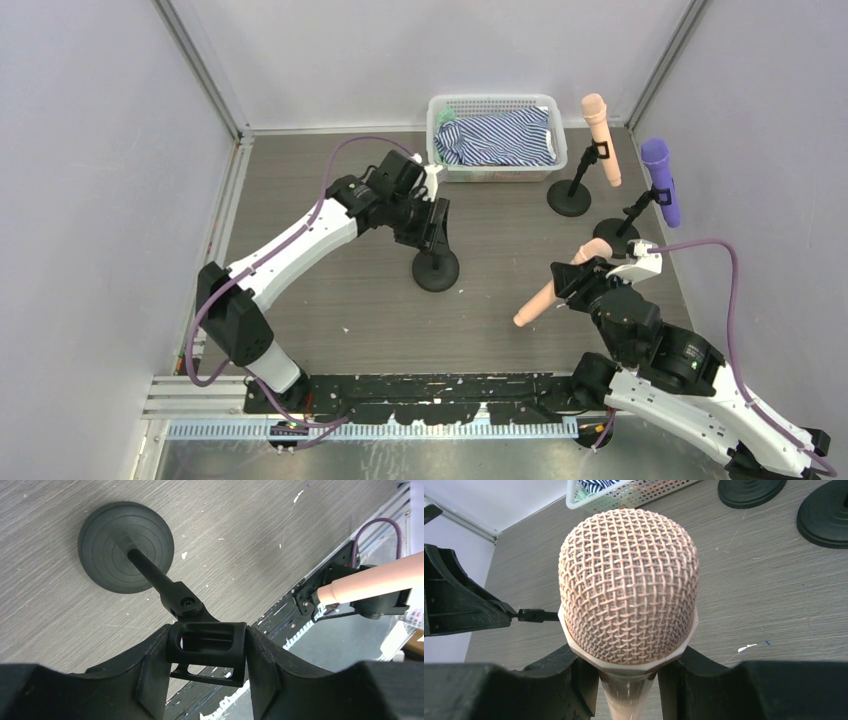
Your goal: Attach the microphones to the stand
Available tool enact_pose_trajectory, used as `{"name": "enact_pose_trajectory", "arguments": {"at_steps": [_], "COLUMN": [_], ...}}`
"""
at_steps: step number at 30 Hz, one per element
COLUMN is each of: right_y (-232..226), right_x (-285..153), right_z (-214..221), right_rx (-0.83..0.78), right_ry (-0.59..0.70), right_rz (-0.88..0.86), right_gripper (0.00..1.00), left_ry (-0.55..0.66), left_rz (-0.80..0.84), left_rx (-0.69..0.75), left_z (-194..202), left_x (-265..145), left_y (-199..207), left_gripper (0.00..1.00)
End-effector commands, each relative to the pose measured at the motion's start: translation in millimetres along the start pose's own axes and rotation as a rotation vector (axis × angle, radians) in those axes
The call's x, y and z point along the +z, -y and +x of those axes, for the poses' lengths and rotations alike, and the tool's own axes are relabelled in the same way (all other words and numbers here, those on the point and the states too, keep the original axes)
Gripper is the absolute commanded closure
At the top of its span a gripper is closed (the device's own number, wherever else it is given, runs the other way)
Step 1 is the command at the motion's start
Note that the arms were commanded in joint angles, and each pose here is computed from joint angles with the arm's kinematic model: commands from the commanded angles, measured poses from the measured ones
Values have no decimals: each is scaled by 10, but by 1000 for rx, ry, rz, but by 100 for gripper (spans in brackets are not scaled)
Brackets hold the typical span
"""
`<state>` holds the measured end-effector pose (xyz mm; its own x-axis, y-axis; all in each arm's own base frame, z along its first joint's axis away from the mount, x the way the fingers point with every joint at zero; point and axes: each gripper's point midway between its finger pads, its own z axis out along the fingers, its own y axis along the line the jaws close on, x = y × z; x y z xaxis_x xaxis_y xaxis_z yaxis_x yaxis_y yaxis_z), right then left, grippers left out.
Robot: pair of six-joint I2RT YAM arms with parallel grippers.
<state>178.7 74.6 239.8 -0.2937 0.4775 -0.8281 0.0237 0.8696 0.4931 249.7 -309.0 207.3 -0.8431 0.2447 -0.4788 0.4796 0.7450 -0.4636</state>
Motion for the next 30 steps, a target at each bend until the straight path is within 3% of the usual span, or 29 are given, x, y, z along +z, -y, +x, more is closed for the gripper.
{"name": "enact_pose_trajectory", "arguments": {"at_steps": [1, 8, 15, 17, 21, 23, 27, 30], "right_y": [-78, -97, -74, -73, -81, -84, -84, -90], "right_x": [-50, -39, -64, -64, -53, -47, -46, -43], "right_z": [-216, -200, -227, -225, -204, -196, -202, -194], "right_rx": [55, 52, 55, 59, 59, 55, 51, 48], "right_ry": [53, 45, 49, 49, 45, 42, 44, 41], "right_rz": [-16, -18, -14, -14, -16, -14, -14, -16], "right_gripper": [99, 99, 99, 99, 99, 99, 99, 99], "left_ry": [1, 90, 73, 79, 138, 195, 337, 482], "left_rz": [-87, -186, -245, -237, -185, -169, -146, -114], "left_rx": [77, 129, 171, 171, 172, 175, 181, 185], "left_z": [-56, -329, -368, -361, -377, -431, -513, -580], "left_x": [-129, -72, -24, -35, -89, -145, -330, -474], "left_y": [-186, -355, -478, -464, -369, -328, -266, -224], "left_gripper": [100, 100, 99, 85, 42, 28, 8, 2]}}
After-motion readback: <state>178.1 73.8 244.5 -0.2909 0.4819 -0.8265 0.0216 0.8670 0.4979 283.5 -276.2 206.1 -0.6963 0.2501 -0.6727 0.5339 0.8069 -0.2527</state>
